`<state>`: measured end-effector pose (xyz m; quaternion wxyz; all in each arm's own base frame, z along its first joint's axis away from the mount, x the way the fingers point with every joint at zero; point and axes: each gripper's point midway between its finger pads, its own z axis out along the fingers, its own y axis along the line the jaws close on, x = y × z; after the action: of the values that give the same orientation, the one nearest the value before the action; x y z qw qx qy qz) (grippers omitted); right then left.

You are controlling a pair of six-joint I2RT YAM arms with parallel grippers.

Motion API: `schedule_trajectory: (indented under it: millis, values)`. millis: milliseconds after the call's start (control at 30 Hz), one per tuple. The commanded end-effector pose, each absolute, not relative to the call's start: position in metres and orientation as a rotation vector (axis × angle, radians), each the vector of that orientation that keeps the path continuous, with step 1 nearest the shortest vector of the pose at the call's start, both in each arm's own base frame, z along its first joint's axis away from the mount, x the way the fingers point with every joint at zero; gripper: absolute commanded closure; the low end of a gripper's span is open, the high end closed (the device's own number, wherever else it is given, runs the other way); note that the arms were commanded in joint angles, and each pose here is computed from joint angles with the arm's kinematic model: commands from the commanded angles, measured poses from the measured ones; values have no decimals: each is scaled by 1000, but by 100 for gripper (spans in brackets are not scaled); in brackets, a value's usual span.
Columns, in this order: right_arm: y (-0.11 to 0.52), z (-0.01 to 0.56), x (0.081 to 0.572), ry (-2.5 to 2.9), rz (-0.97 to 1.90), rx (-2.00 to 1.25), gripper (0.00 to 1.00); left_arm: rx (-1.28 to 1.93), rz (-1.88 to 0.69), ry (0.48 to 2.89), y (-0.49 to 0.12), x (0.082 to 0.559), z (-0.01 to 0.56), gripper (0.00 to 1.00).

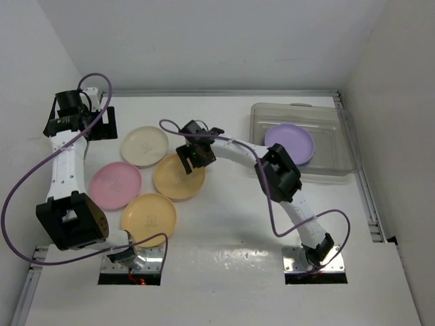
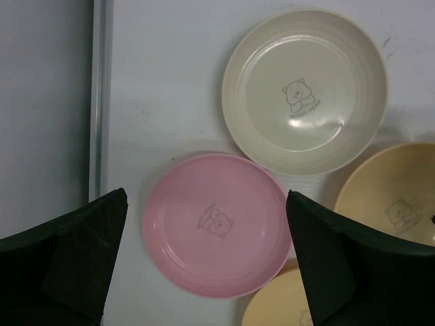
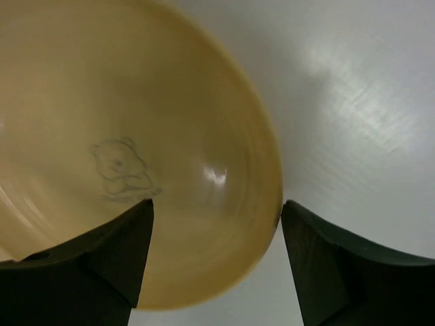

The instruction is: Place the plates into the plastic bin on the countertop

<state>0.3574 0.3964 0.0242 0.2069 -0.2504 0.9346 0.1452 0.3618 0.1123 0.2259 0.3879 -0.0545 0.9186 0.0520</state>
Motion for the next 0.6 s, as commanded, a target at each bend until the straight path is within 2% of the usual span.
schedule_trajectory:
  millis: [0, 67, 133, 167, 200, 233, 300, 400, 467, 500, 567]
  values:
    - [395, 35, 366, 2578, 331, -652, 27, -110, 152, 2290, 113, 357, 238, 0]
    - [389, 24, 360, 2587, 282, -671, 29, -103, 165, 2301, 113, 352, 236, 0]
    - [384, 12, 347, 2584, 251, -742, 36, -103, 165, 2302, 113, 352, 236, 0]
    - [382, 10, 345, 2580, 226, -751, 43, -98, 154, 2300, 112, 353, 236, 0]
    - [380, 10, 339, 2577, 223, -762, 53, -102, 134, 2298, 109, 353, 236, 0]
    - [375, 5, 333, 2588, 208, -772, 74, -97, 124, 2296, 107, 354, 236, 0]
    - [364, 14, 333, 2577, 178, -737, 98, -98, 101, 2282, 104, 356, 240, 0]
    - [353, 49, 347, 2520, 182, -622, 100, -108, 77, 2278, 104, 359, 241, 0]
    - [350, 88, 358, 2463, 264, -566, 100, -120, 68, 2289, 105, 362, 237, 0]
    - [343, 137, 366, 2383, 334, -493, 100, -112, 61, 2274, 104, 364, 243, 0]
    - [328, 171, 381, 2332, 424, -378, 100, -111, 62, 2268, 105, 367, 246, 0]
